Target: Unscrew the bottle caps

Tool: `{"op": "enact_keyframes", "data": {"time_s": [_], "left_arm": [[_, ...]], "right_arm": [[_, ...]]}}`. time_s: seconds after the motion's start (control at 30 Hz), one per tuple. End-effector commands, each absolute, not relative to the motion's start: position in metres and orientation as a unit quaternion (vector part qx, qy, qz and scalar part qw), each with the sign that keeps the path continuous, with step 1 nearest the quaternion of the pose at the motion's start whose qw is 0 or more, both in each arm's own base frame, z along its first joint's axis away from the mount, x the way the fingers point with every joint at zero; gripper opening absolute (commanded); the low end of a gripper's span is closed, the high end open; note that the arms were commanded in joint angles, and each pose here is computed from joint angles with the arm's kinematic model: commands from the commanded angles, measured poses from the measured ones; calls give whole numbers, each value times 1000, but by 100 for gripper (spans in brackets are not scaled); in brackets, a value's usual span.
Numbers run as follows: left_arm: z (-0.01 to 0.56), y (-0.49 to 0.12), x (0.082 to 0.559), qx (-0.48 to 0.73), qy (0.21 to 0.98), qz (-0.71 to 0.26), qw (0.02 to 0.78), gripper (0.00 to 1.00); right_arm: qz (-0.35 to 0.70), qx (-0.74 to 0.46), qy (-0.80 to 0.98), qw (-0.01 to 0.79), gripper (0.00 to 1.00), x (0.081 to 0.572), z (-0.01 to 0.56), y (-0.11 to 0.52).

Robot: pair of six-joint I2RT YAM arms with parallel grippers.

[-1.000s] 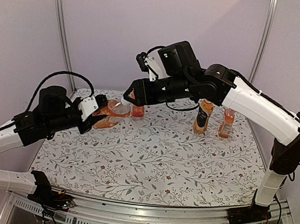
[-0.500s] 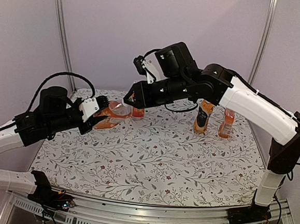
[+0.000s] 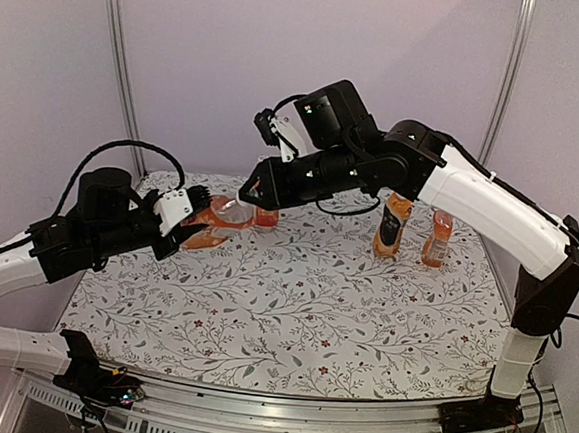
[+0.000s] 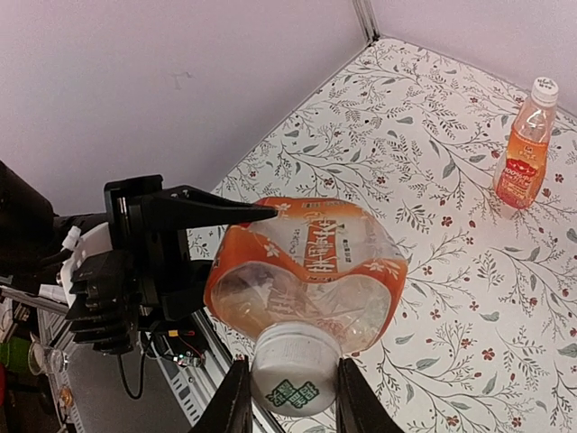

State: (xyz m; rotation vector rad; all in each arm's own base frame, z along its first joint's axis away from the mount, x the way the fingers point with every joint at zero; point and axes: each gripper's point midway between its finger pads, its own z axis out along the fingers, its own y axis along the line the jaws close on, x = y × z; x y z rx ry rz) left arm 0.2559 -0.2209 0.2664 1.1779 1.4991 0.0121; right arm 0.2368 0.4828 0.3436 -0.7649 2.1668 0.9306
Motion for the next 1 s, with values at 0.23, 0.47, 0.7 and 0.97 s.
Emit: {"op": "enact_keyframes", "data": {"time_s": [0.23,0.47,0.7,0.97], "left_arm": [[272,-262,177,571,600,-240,507,11],[281,-270,131,585,579,-370,431,8],[285,-271,115,595,561,-409,404,8],[283,-271,113,594,563,-417,396,8]], "right_arm": [[319,-530,738,270,0,176,317,471],[288,-707,602,234,0,114,298,453],[247,-827,430,267,0,86,301,431],[186,-887,295,302,0,87,315,426]]}}
